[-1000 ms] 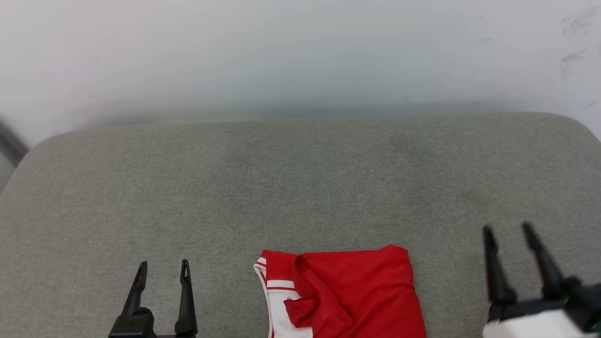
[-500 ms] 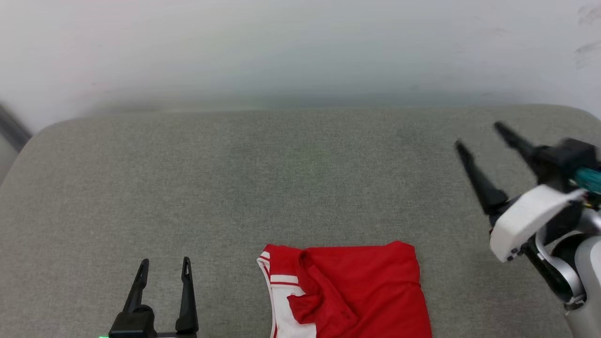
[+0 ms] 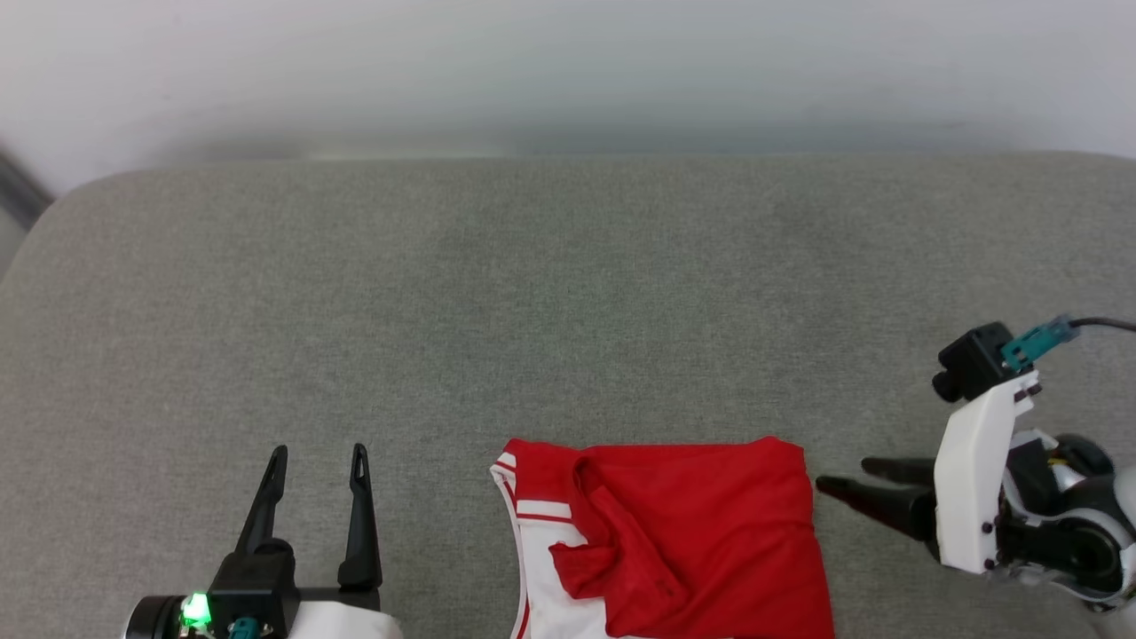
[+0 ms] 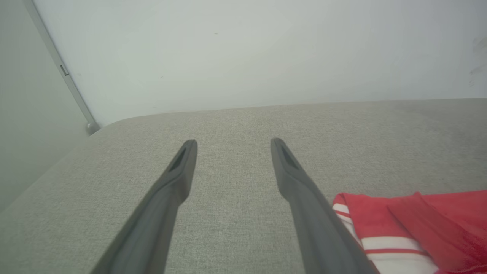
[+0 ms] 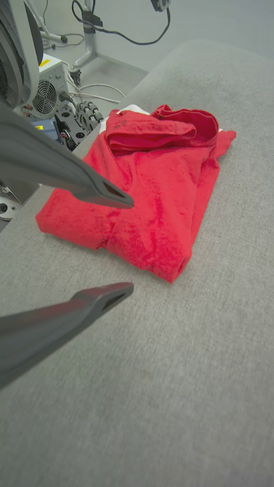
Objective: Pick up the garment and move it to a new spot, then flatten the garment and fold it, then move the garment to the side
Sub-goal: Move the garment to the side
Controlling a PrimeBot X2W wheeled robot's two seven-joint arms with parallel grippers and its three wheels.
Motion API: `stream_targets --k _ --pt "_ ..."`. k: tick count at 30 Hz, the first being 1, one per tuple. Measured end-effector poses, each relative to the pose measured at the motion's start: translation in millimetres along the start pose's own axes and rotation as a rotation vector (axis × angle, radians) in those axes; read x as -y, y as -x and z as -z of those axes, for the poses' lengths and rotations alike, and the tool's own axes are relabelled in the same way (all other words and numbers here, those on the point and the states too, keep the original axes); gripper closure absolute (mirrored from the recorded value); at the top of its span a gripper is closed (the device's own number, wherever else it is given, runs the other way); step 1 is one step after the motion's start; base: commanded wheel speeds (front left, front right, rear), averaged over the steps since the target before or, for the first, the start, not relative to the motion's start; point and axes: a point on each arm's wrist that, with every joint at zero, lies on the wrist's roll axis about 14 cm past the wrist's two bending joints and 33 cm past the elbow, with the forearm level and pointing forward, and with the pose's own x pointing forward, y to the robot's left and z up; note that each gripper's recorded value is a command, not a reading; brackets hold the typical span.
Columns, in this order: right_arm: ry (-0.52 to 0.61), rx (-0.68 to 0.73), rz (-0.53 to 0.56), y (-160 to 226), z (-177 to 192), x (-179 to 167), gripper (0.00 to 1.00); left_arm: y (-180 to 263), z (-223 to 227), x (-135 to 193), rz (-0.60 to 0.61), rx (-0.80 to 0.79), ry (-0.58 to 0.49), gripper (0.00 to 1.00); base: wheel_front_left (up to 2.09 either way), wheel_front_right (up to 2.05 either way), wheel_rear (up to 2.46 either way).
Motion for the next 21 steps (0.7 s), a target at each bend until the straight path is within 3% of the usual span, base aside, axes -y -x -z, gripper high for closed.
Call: stream_targets --k 11,19,20,21 --pt "-0.157 -0.186 -0.141 -61.7 56.5 -24.9 0.0 -19.4 13.0 -1.0 0.0 -0.031 -0.006 0.0 0.0 0.0 0.0" --pt "-0.07 -0.266 -0.129 -89.0 79.0 -24.8 0.0 -24.4 19.9 -4.3 -0.01 -0.049 -0.013 0.0 0.0 0.0 0.0" --pt "-0.068 -0.256 -0.127 -90.6 78.2 -24.7 0.55 -24.2 20.1 -4.7 -0.012 -0.05 -0.013 0.0 0.0 0.0 0.0" --pt "-0.066 -0.25 -0.126 -91.3 77.9 -24.5 1.0 -24.0 19.8 -4.8 -0.012 -0.049 -0.013 0.0 0.0 0.0 0.0"
